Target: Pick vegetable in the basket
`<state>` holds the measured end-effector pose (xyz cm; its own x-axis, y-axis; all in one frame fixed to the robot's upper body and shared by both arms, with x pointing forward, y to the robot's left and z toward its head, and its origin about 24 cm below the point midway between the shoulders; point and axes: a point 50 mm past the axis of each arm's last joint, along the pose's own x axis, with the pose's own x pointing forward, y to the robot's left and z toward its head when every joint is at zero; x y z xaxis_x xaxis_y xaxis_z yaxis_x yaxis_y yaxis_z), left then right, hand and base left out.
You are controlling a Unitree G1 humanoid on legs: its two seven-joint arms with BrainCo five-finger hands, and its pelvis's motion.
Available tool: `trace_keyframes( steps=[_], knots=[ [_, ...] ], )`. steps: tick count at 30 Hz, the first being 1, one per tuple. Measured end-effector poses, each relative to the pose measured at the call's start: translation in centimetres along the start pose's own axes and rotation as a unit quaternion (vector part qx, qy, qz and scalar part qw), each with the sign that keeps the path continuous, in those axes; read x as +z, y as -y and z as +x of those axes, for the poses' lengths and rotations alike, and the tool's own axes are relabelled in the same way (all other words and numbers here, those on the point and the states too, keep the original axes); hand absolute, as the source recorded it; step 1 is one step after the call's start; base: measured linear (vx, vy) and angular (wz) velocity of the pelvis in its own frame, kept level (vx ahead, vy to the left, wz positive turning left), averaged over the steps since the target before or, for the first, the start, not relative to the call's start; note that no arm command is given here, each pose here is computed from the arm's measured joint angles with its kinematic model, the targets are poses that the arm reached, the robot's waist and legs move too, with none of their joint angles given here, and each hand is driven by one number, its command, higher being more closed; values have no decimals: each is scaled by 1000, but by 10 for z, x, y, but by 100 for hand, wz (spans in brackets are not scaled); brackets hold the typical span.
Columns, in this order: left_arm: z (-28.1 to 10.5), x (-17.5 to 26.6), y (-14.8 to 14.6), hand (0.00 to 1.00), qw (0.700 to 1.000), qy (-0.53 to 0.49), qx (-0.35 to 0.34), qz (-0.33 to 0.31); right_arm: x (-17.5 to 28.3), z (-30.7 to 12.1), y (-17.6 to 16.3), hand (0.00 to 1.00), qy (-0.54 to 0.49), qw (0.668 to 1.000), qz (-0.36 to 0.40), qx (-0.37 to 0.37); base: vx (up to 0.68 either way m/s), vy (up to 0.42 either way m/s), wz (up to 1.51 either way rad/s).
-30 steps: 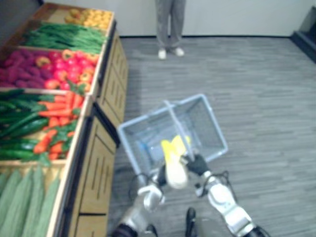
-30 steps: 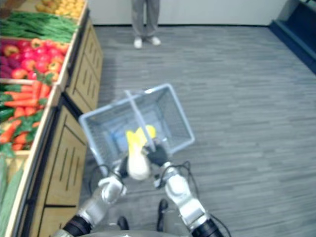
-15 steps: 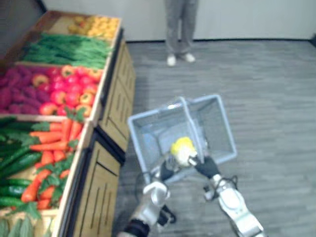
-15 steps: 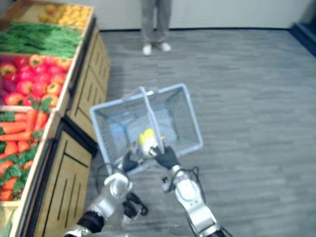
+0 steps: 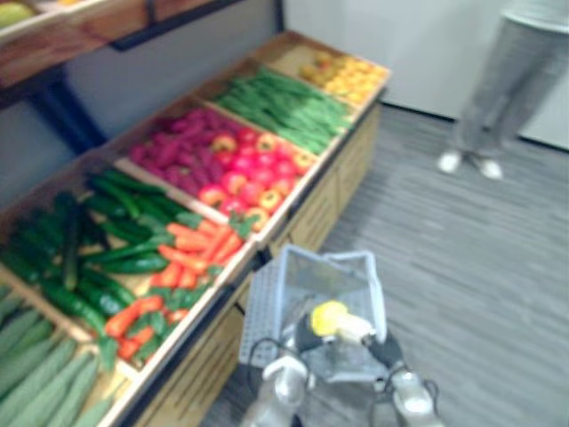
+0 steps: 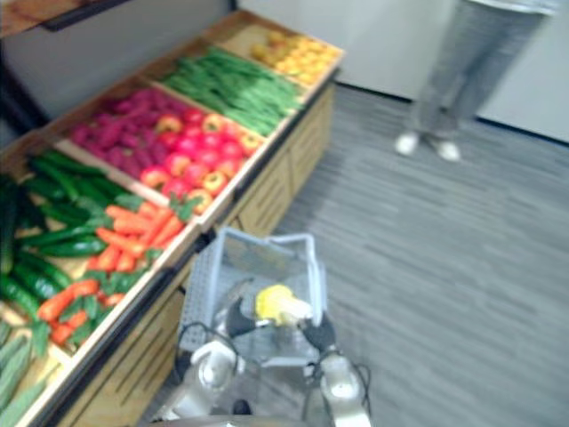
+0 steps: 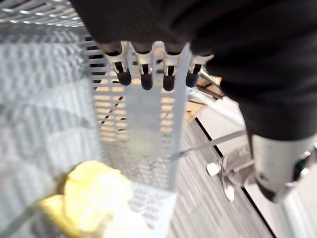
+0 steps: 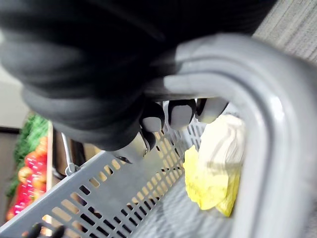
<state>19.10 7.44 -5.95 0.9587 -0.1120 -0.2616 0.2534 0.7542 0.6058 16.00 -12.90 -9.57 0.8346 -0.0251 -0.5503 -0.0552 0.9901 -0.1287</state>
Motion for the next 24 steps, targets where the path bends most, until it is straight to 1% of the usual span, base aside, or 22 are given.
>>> trace_keyframes(
  steps=[3,4,5,6,8,9,11,12,14,15,17,19,20,24],
  knots=[
    [-13,-3,10,0,999,-3,-25,-29,-14,3,1,100,-33,999,3,-4,237,-503,139],
    [-14,4,1,0,999,13,-3,-42,-23,4,9,100,-57,998,9,-32,265,-491,139],
    [-10,10,-18,0,996,22,45,-72,-38,3,26,100,-100,992,27,-76,251,-432,143],
    [-8,11,-29,0,993,25,71,-86,-44,2,34,100,-115,988,34,-95,194,-350,175],
    [2,20,-66,0,978,46,156,-127,-60,-5,66,100,-155,970,56,-181,162,-282,183],
    [3,22,-70,0,976,49,166,-134,-66,-9,73,100,-167,964,60,-200,124,-117,147],
    [5,17,-82,0,971,43,189,-141,-87,-24,98,100,-215,940,72,-254,82,27,106],
    [5,16,-83,0,971,42,190,-139,-92,-28,103,100,-225,935,75,-265,80,72,98],
    [7,15,-91,0,971,48,198,-124,-113,-48,111,100,-270,909,104,-300,73,111,101],
    [8,15,-94,0,971,51,200,-118,-119,-54,111,100,-283,902,113,-305,73,135,87],
    [17,24,-111,0,968,80,217,-95,-137,-76,112,100,-315,879,138,-331,28,96,81],
    [24,31,-125,0,965,100,230,-76,-144,-86,112,100,-329,865,155,-344,22,45,63],
    [30,29,-142,0,962,105,246,-49,-148,-91,111,100,-338,859,166,-347,48,-10,42],
    [43,15,-177,0,956,69,284,-8,-161,-105,92,100,-368,853,172,-329,34,-86,29]
  ],
)
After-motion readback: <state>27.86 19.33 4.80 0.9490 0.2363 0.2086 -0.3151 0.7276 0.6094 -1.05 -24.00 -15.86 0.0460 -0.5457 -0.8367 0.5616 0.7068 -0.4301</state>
